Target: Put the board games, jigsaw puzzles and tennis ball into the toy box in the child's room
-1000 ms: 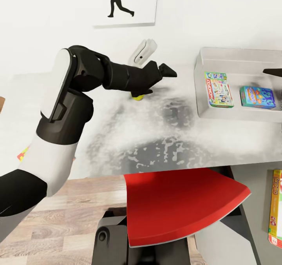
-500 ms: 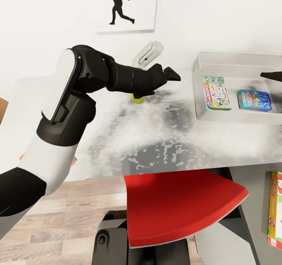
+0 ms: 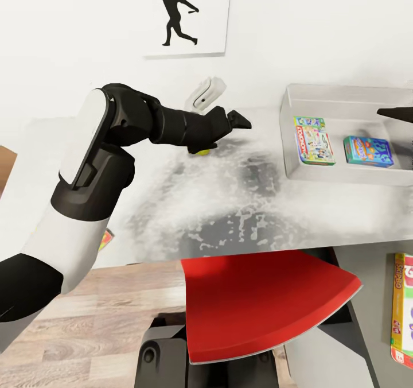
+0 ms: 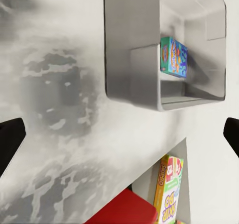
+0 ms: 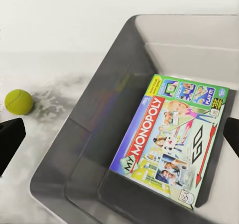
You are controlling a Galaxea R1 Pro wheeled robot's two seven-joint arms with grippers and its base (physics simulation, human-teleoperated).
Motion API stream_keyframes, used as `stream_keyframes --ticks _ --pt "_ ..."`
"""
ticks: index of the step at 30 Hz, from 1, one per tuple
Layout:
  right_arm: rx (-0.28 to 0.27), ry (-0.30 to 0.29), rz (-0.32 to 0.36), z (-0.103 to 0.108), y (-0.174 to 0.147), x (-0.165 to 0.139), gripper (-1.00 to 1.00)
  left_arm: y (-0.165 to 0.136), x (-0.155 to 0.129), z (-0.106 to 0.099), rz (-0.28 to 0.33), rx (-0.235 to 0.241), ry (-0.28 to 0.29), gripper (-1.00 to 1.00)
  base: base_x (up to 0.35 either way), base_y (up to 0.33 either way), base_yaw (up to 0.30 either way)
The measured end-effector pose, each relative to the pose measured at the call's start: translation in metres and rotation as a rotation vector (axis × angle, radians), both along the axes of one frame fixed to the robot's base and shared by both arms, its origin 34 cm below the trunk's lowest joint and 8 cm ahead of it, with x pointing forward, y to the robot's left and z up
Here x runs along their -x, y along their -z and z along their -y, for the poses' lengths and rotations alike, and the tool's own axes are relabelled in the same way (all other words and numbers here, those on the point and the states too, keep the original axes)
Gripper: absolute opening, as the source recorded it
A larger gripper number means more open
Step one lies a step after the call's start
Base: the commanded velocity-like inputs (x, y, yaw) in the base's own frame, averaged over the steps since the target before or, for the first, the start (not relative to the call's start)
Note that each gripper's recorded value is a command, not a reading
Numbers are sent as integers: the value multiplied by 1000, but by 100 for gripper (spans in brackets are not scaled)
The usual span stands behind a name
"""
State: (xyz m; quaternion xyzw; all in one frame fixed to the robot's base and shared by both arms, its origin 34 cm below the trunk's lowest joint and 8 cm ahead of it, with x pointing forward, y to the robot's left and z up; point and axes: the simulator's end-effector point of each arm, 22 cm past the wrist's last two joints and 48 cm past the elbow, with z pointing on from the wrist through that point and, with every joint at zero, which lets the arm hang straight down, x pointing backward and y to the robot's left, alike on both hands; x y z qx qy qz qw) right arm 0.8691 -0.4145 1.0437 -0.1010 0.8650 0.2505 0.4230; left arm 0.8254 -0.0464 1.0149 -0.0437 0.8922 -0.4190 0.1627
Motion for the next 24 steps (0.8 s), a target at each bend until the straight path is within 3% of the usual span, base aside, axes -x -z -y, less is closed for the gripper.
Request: stream_keyframes --ticks 13,24 --pt "-1 0 19 -2 -14 1 100 14 18 -3 -43 -8 0 100 0 0 0" --pt "8 -14 49 -12 -27 3 100 15 43 16 -83 43 28 100 0 0 0"
